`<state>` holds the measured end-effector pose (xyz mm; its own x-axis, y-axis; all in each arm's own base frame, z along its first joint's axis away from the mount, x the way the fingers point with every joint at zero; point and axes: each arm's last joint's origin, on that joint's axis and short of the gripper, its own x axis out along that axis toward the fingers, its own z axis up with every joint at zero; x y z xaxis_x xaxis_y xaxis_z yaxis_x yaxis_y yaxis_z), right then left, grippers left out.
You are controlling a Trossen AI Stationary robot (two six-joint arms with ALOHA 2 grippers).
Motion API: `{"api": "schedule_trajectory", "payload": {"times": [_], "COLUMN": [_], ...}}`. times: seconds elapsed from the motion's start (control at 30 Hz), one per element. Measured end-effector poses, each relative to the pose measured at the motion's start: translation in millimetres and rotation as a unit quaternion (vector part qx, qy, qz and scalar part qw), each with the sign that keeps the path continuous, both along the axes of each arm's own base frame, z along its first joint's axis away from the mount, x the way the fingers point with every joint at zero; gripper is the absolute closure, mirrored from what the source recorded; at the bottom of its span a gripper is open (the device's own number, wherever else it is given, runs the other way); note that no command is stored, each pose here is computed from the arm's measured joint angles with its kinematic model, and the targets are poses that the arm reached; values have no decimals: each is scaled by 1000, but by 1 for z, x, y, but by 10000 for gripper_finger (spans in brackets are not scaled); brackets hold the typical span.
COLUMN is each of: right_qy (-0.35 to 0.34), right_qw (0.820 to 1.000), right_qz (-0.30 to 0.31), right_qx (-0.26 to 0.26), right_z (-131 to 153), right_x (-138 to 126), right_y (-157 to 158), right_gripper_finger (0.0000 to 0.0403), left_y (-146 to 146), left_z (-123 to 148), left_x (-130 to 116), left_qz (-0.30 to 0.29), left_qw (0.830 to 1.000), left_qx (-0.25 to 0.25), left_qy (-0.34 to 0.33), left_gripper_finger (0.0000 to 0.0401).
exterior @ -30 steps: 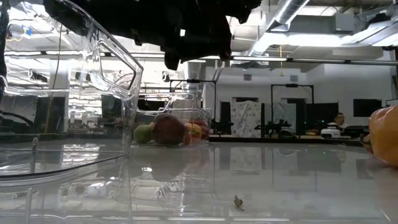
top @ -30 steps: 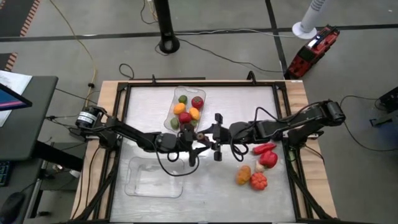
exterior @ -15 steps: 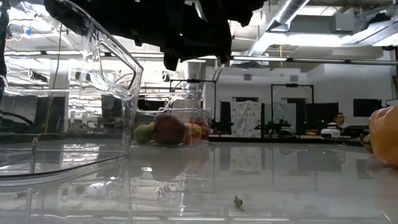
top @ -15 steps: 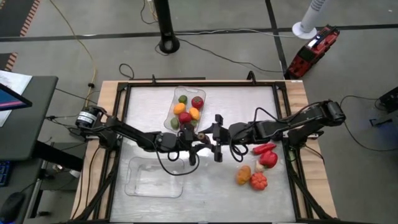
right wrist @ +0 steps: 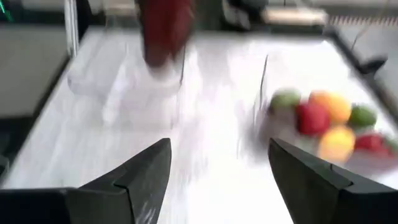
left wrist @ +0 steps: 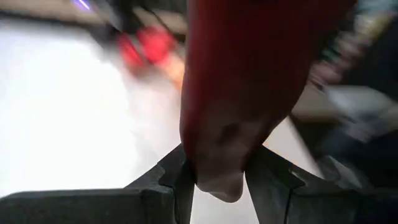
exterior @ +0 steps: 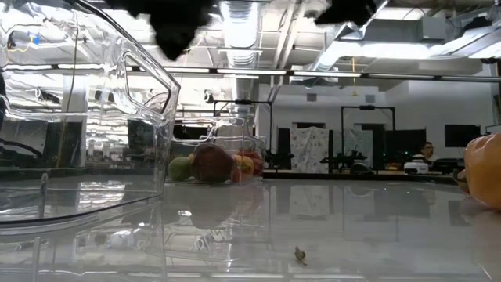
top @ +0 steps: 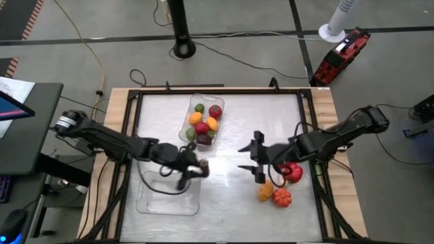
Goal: Sort produce into baskets
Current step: Put the left chili pepper into the bottom transparent bin, then put the chili pepper into the bottom transparent bin
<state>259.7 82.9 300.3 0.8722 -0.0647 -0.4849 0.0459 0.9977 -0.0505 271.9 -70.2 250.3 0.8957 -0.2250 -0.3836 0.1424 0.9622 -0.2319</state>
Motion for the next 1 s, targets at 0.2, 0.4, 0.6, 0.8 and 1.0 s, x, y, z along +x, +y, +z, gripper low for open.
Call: {"api": "schedule_trajectory", "payload": {"times": [0.2, 0.4, 0.6, 0.8, 1.0], "right_qy": [70, 134, 211, 260, 367], "right_qw": [997, 990, 973, 965, 926], "right_qz": [-23, -42, -48, 8, -89], "right_qx": [14, 33, 77, 34, -3], "right_z": [-18, -28, -38, -63, -83], "right_x": [-12, -25, -37, -51, -62], "right_y": [8, 14, 17, 35, 20], "right_gripper_finger": [106, 106, 106, 106, 106], "left_y": [-17, -39, -49, -61, -57], "left_z": [9, -5, -14, -19, -18], "left_x": [-39, -56, -70, -81, -77], "left_qz": [-70, -7, 29, 29, 49], "left_qw": [983, 974, 964, 957, 959], "left_qx": [-121, -109, -92, -106, -109], "left_qy": [120, 198, 249, 268, 256], "left_gripper_finger": [290, 282, 216, 152, 120]}}
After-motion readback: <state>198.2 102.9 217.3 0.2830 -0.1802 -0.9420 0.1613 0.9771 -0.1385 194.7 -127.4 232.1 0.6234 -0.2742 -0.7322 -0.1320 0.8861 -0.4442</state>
